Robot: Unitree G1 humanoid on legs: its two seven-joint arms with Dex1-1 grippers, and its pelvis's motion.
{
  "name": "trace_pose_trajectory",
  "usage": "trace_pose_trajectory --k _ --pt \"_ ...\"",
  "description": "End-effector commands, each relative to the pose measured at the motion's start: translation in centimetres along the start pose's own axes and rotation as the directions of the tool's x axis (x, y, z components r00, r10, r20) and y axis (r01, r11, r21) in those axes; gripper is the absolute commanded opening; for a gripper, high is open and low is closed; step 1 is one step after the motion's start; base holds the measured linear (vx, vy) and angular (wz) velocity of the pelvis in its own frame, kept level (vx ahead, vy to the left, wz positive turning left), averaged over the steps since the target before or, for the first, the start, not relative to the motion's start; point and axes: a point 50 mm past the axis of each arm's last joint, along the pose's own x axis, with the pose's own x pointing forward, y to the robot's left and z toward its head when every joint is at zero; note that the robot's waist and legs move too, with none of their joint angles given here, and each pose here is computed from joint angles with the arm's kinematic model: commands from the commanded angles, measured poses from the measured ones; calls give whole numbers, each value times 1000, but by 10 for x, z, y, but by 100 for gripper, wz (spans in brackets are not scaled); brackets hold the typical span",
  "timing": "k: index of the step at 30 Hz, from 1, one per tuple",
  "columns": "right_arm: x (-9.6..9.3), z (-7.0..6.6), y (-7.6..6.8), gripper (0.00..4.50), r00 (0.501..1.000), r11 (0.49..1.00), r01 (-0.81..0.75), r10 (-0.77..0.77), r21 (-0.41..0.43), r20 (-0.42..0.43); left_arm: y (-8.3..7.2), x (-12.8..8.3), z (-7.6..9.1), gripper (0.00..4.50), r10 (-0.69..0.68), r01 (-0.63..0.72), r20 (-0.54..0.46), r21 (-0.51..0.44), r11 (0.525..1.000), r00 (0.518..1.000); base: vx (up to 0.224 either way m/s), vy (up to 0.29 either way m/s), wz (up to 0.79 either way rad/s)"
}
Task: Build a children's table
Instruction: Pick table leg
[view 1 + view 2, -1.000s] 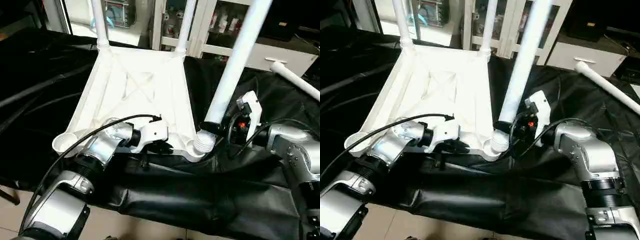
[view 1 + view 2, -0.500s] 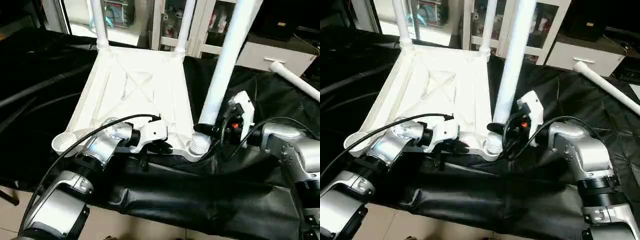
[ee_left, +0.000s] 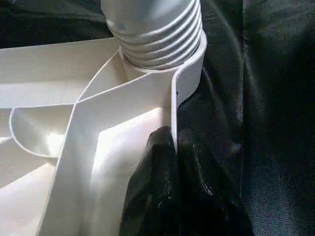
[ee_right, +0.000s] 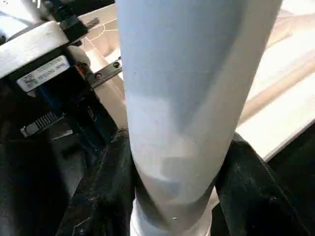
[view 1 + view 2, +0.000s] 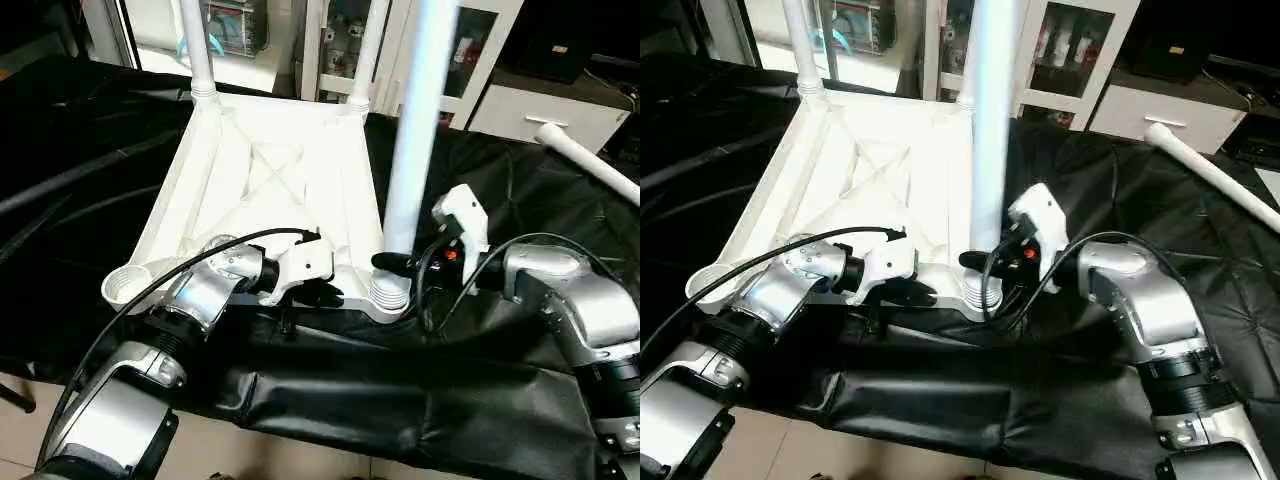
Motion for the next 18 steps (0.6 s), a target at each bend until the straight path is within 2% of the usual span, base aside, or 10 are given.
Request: trace_pose_trajectory --k 1,12,18 --pt "3 -9 3 183 999 1000 -11 12 11 -38 -14 7 -21 0 -47 43 -54 -75 996 997 0 0 0" --pt "-7 -9 -3 183 999 1000 2 -1 12 -40 -13 6 -21 0 -48 44 -55 -75 996 997 0 0 0" --pt "-1 -10 1 183 1000 999 -6 7 32 -25 -13 6 -21 0 -47 43 -57 -74 996 997 0 0 0"
